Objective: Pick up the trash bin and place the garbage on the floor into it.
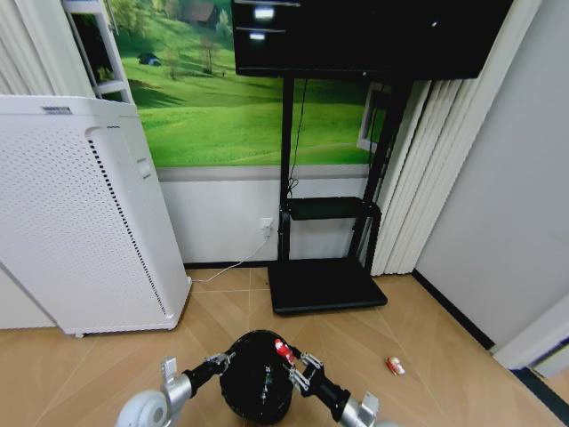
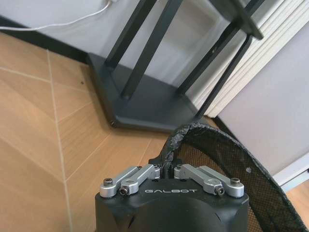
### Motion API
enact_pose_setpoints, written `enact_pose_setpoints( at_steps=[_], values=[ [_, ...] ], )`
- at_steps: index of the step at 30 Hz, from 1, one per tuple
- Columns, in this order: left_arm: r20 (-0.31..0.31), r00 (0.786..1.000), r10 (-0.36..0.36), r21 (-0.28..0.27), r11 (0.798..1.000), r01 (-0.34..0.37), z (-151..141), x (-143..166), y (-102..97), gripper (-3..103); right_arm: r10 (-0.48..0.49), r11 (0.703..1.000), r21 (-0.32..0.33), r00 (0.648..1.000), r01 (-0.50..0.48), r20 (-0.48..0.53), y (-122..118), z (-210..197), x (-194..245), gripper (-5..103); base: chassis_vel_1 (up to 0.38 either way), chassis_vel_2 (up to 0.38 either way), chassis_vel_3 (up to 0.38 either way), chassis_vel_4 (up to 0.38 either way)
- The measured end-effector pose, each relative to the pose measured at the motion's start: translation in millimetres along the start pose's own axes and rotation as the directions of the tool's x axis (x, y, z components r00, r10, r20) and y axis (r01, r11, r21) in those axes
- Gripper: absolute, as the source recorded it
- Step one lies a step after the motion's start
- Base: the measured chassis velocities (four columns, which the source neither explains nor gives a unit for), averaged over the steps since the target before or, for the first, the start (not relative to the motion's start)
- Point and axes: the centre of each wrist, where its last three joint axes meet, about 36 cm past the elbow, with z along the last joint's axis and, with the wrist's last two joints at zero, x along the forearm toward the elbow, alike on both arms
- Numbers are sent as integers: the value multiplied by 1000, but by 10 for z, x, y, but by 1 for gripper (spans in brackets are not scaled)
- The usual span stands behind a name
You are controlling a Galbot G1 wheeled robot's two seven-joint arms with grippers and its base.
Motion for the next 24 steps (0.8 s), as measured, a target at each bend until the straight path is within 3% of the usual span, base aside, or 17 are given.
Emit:
enact_pose_setpoints(
  at_steps=[8,11,14,24],
  values=[
    [-40,999,18,-16,1000,-18,15,-194,0,7,-55,998,28,998,55,-13,34,99,35,33,0,0,0,0],
    [-42,997,59,-31,998,-60,0,-267,-40,7,-80,996,31,997,81,-22,52,137,40,33,0,0,0,0],
    [-62,986,152,-66,985,-156,-28,-312,-63,7,-100,994,38,994,101,-33,63,191,44,33,0,0,0,0],
    [-55,977,208,-103,972,-213,-101,-306,-39,7,-105,992,67,993,108,-48,18,273,45,30,0,0,0,0]
  ],
)
